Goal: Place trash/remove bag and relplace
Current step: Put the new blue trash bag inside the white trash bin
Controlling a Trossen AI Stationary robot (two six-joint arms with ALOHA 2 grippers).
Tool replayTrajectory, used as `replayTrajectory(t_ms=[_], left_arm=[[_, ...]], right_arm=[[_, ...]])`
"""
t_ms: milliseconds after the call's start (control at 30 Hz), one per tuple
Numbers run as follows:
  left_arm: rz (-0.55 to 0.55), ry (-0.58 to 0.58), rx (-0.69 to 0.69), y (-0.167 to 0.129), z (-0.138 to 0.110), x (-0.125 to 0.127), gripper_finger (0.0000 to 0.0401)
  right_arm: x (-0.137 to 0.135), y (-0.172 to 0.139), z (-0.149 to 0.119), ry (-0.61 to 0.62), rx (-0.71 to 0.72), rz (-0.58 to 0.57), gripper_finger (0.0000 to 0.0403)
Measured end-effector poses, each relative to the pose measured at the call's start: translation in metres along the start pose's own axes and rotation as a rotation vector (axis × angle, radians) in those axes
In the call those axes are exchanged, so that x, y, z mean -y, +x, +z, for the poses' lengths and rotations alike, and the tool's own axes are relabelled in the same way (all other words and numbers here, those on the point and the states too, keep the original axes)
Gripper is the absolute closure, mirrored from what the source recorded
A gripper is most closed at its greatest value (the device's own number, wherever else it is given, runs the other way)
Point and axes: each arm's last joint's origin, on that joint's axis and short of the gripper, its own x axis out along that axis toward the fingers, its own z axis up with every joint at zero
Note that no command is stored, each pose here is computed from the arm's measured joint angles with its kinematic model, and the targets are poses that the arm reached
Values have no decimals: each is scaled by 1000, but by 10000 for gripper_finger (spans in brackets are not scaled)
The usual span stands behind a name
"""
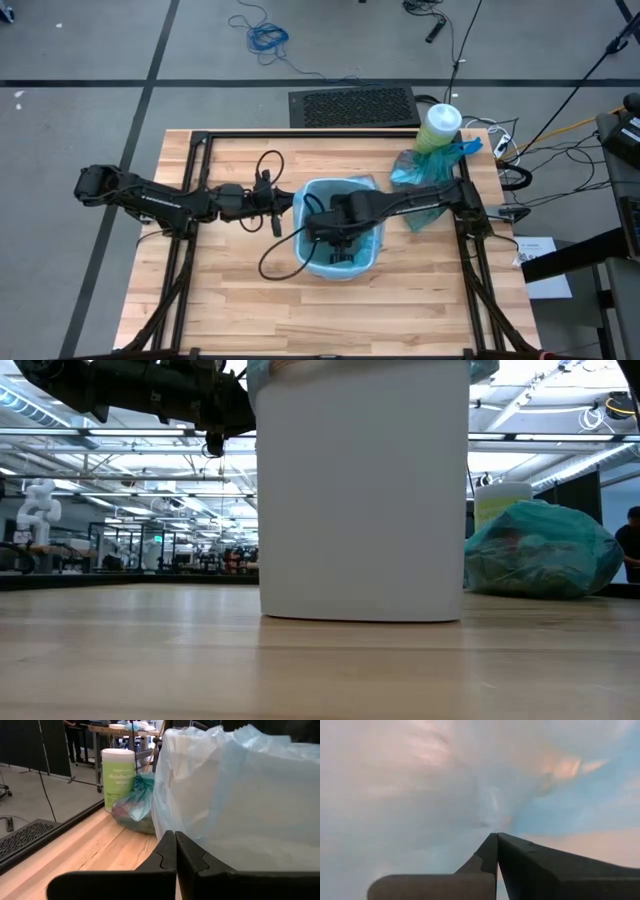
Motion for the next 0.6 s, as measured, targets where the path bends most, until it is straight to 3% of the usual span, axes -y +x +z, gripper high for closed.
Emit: replayTrajectory(t_ms=[133,267,400,600], left_arm=[[0,0,2,0,0,0,401],[1,0,1,0,0,0,401],[2,0,-1,0,0,0,401],[2,0,-1,0,0,0,401]], right_arm=[[-6,-37,1,-29,71,15,403],[-8,-54,-4,-41,82,-41,403],[-7,-44,-8,-33,18,-79,403],[-5,-2,-8,-38,-43,-89,403]])
